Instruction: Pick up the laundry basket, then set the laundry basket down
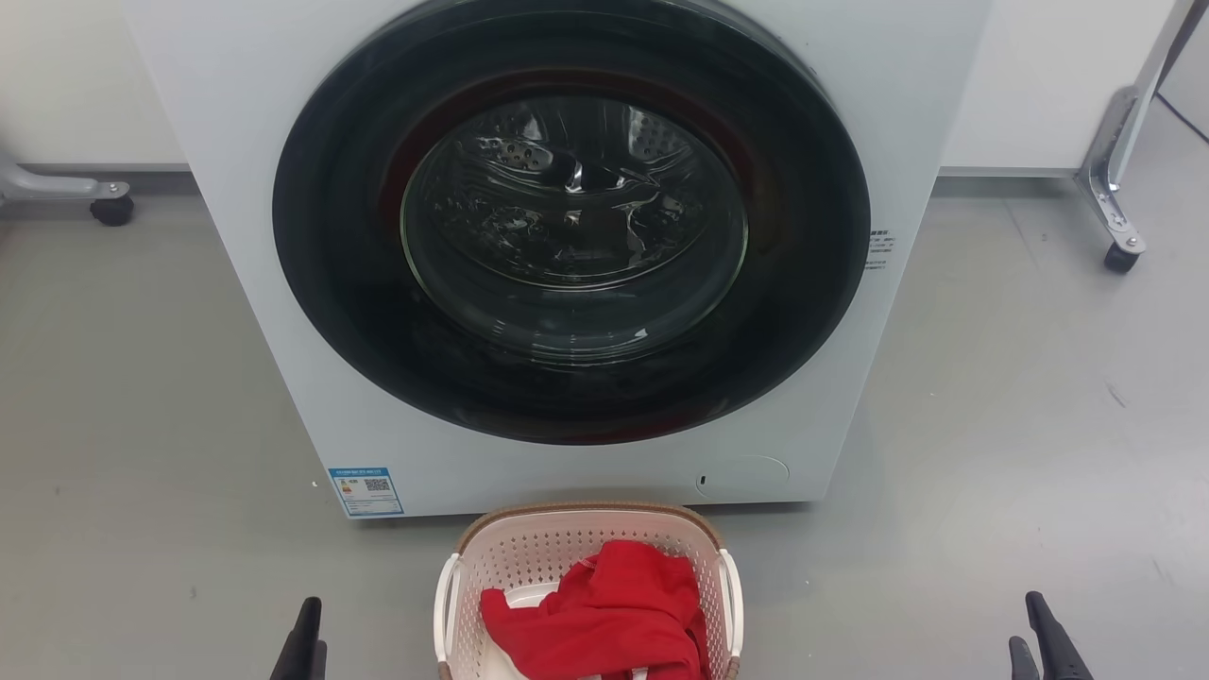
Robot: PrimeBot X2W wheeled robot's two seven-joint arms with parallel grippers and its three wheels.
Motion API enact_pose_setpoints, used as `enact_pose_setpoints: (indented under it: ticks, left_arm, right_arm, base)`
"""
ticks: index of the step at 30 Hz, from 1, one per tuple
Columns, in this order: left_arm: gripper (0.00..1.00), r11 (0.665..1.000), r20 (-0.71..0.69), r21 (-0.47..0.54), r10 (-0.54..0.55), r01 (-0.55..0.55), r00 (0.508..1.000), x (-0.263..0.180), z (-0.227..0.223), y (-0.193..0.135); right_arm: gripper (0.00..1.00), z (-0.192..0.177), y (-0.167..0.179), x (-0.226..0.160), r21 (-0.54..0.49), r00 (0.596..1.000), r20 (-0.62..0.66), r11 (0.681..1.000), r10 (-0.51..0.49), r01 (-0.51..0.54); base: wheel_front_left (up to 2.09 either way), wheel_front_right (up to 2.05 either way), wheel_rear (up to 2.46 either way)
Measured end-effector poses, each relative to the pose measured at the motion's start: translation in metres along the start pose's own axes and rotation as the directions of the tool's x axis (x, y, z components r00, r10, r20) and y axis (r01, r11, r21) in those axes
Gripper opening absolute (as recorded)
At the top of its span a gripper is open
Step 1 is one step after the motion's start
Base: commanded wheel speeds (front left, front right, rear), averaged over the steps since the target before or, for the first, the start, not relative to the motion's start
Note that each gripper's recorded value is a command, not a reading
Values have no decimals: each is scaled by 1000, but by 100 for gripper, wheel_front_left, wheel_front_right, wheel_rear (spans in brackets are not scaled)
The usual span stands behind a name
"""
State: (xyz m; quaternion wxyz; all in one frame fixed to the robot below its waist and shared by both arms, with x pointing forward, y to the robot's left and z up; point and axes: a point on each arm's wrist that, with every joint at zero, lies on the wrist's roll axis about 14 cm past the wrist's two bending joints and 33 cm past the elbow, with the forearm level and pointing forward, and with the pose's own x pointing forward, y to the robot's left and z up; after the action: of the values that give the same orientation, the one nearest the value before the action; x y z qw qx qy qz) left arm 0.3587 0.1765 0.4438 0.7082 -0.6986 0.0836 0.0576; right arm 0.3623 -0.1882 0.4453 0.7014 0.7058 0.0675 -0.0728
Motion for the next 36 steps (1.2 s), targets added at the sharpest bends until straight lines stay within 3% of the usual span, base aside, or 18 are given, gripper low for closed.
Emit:
enact_pose_setpoints:
  ticks: [11, 21, 27, 36]
  left_arm:
    - [100, 994, 0, 106, 3, -3, 1000, 2, -7, -5]
    - [100, 963, -13, 268, -6, 9, 1000, 5, -16, -14]
    - [100, 918, -29, 396, -14, 24, 999, 6, -23, -18]
    - [100, 802, -58, 595, -24, 54, 998, 5, -33, -22]
  right_arm:
    - [100, -7, 0, 2, -122, 1000, -3, 992, -23, 22]
    - [100, -25, 2, 3, -327, 999, -42, 945, -32, 16]
    - [100, -32, 3, 4, -447, 998, -59, 894, -32, 2]
    - [100, -42, 6, 2, -604, 997, -77, 796, -25, -26]
  base:
    - [0, 0, 0]
    - [0, 0, 0]
    - [0, 0, 0]
    - [0, 0, 0]
